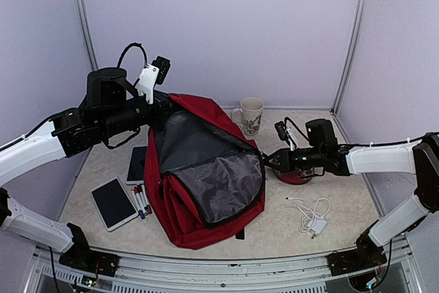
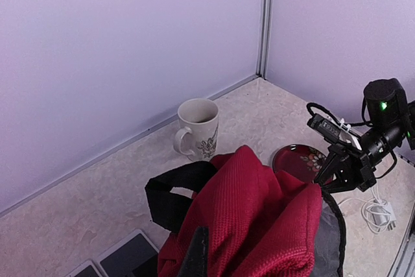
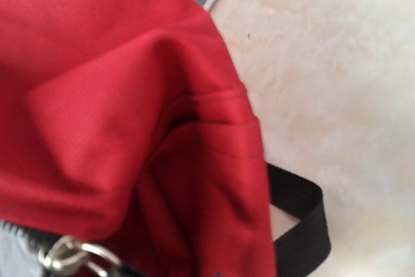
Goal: Pack the student bag
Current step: Unzip the largest pocket of the student bag, then adjust the student bag at the center of the board.
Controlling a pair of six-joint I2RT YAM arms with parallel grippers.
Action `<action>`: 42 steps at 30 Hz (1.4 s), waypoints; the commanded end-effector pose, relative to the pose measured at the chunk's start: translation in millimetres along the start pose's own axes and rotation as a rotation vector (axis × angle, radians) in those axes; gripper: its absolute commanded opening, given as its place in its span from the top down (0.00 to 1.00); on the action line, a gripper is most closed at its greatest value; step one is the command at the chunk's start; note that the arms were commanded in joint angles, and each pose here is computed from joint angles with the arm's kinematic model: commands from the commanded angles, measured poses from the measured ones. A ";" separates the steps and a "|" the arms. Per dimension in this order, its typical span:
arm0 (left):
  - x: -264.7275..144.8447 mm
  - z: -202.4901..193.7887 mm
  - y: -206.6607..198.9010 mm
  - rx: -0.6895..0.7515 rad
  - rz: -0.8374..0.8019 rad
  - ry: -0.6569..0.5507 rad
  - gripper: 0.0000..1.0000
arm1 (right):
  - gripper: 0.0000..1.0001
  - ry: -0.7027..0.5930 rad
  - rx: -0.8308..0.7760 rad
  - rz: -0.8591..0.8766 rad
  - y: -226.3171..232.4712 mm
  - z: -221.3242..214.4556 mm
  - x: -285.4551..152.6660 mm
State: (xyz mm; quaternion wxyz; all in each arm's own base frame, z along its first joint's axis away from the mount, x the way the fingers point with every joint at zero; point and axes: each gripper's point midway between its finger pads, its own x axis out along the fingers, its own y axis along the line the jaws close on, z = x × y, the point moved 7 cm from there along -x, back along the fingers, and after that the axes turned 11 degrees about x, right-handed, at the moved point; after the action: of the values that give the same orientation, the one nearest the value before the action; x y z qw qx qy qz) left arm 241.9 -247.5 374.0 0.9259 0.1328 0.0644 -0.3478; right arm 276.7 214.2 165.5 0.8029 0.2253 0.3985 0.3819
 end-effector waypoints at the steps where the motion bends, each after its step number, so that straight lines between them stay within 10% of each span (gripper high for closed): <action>1: -44.5 62.3 32.5 -0.111 0.147 -0.288 1.00 | 1.00 0.113 -0.006 -0.025 -10.7 -5.5 -7.4; 3: -40.8 58.7 26.6 -0.167 0.135 -0.292 1.00 | 0.94 0.129 -0.108 0.150 32.4 8.0 -17.0; 9: -30.1 43.3 12.2 -0.271 0.183 -0.292 1.00 | 0.02 -0.005 -0.131 0.134 70.0 25.6 -61.0; 10: -28.9 41.7 12.4 -0.286 0.192 -0.290 1.00 | 0.00 -0.006 -0.103 0.120 69.2 22.1 -63.5; 25: -21.3 45.3 3.0 -0.303 0.159 -0.302 1.00 | 0.02 -0.004 -0.015 0.164 89.2 -50.8 20.6; 28: -22.0 45.8 3.6 -0.294 0.165 -0.302 1.00 | 0.26 -0.013 -0.052 0.216 95.6 -44.4 31.7; 32: -27.5 52.1 13.7 -0.257 0.216 -0.315 1.00 | 1.00 -0.104 -0.093 0.197 102.1 -7.0 29.9; 42: -105.0 128.8 87.5 -0.208 0.540 -0.512 1.00 | 1.00 -0.340 -0.493 0.380 238.3 180.2 -65.5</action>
State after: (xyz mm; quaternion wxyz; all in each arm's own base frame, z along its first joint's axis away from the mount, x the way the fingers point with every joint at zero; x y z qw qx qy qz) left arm 253.5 -199.7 467.4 0.9842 0.0196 -0.0653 -0.1633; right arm 308.8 306.5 368.7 0.8044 0.2183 0.2030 0.5139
